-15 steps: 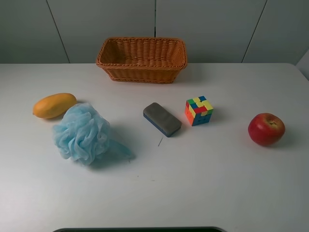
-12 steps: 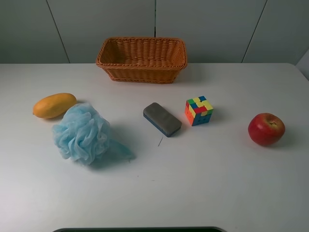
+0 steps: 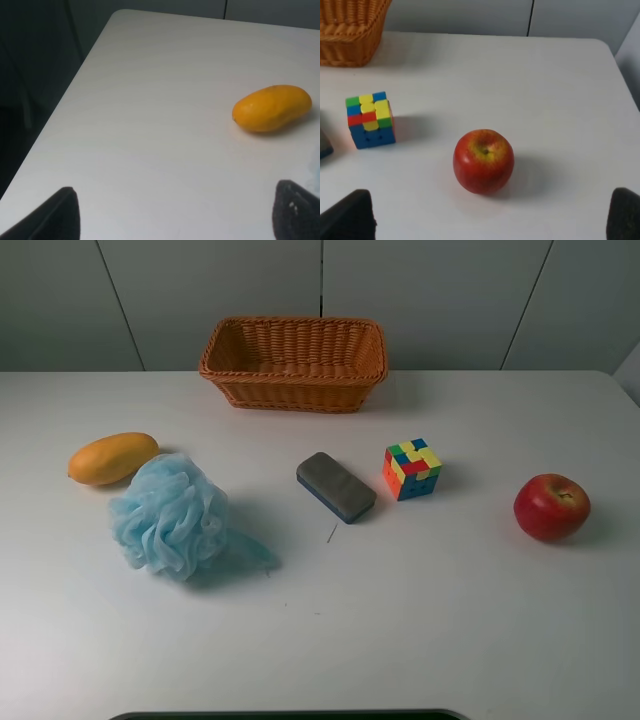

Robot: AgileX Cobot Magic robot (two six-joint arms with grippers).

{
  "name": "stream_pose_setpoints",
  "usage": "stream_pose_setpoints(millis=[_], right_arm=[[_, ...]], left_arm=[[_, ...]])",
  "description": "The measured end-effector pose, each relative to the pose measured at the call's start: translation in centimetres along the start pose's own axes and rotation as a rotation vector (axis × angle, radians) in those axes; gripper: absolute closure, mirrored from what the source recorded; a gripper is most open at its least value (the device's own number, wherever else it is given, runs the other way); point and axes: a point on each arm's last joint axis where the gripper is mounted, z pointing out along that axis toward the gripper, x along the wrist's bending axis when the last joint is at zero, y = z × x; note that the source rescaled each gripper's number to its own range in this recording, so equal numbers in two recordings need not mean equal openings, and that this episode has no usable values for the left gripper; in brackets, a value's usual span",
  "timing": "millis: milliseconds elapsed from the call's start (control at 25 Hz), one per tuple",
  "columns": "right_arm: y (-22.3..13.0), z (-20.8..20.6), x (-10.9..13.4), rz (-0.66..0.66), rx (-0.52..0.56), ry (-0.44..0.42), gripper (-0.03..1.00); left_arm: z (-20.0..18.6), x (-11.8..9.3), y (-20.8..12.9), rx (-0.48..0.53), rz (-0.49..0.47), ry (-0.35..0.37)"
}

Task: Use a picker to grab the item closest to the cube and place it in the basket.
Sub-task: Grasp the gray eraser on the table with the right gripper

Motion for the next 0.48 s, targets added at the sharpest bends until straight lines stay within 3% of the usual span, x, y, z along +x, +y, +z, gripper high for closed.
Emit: stream_pose_setpoints(millis=[200, 480], right_arm=[[4.6, 1.2, 0.2, -0.184, 0.028, 0.098, -0.03], [12.0, 7.6, 0.7, -0.316, 0.183, 0.339, -0.03]], left_arm=[[0.0, 0.0, 0.0, 0.0, 0.0, 0.0], [0.0, 0.0, 0.0, 0.0, 0.0, 0.0]])
